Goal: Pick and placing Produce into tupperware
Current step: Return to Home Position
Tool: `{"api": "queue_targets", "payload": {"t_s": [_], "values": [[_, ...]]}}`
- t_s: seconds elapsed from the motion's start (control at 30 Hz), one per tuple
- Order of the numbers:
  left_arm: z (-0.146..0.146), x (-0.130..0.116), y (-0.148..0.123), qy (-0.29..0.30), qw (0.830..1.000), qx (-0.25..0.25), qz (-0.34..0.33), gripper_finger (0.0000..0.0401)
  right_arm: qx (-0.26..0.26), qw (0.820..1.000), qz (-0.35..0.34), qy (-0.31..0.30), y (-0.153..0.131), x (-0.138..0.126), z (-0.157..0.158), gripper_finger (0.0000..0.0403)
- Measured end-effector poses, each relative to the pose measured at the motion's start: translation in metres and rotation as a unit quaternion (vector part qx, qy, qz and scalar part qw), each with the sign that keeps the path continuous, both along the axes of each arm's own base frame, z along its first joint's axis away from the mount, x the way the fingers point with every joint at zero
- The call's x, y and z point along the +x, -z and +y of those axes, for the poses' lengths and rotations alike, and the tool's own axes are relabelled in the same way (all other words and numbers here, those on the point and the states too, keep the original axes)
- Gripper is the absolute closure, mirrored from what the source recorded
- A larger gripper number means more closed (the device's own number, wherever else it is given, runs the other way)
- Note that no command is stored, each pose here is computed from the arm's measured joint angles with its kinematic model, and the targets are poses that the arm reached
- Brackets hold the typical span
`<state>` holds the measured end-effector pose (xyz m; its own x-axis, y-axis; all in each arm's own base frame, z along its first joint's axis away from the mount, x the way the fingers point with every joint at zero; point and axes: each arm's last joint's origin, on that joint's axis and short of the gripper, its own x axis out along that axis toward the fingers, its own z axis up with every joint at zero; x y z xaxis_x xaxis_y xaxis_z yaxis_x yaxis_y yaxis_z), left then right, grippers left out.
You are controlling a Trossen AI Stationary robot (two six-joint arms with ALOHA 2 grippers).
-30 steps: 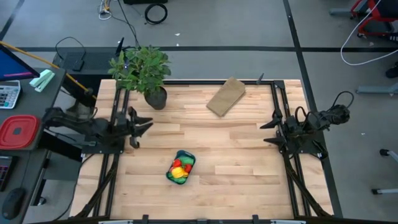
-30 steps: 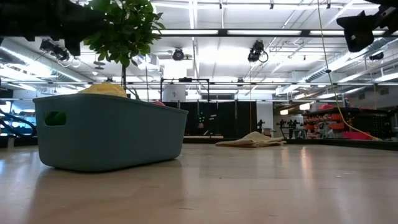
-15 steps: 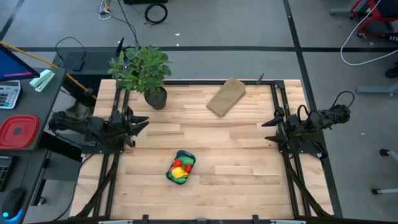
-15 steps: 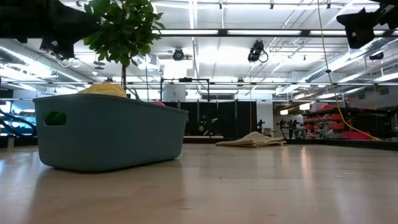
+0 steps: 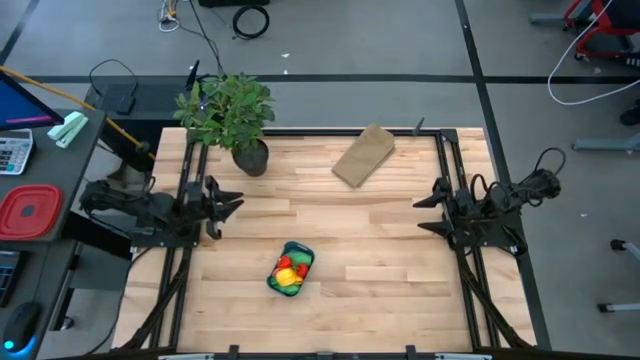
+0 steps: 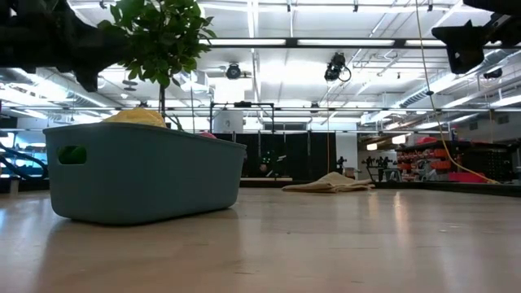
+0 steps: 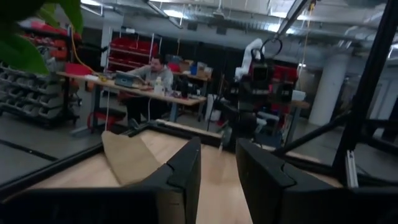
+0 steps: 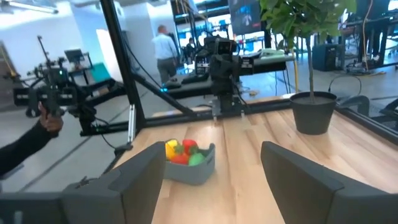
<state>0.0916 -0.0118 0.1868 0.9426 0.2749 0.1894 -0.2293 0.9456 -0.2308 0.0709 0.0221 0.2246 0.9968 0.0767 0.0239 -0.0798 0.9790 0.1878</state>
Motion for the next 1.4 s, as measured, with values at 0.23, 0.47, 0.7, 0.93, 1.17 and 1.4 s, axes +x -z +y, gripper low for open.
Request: {"api": "queue_targets", "payload": {"t_s": [0.23, 0.47, 0.7, 0.93, 1.17, 1.4], "values": [[0.000, 0.000, -0.002, -0.001, 1.000, -0.002, -0.010, 0.0294, 0.009, 0.999, -0.035, -0.008, 0.024, 0.012, 0.006, 0.0128], [0.000, 0.000, -0.002, -0.001, 1.000, -0.002, -0.008, 0.0294, 0.040, 0.999, -0.031, -0.008, 0.034, 0.015, 0.007, 0.0128], [0.000, 0.000, 0.002, 0.000, 1.000, 0.000, 0.009, 0.0294, 0.062, 0.998, -0.019, -0.003, 0.051, 0.020, 0.009, 0.0128], [0.000, 0.001, 0.008, 0.000, 0.999, 0.009, 0.039, 0.0294, 0.055, 0.998, -0.020, -0.003, 0.051, 0.020, 0.009, 0.0128], [-0.001, 0.002, 0.013, 0.001, 0.998, 0.009, 0.065, 0.0294, 0.053, 0.998, -0.020, -0.003, 0.051, 0.020, 0.009, 0.0128], [-0.001, 0.002, 0.014, 0.001, 0.997, 0.015, 0.071, 0.0294, 0.035, 0.999, -0.018, -0.001, 0.052, 0.020, 0.009, 0.0128]]}}
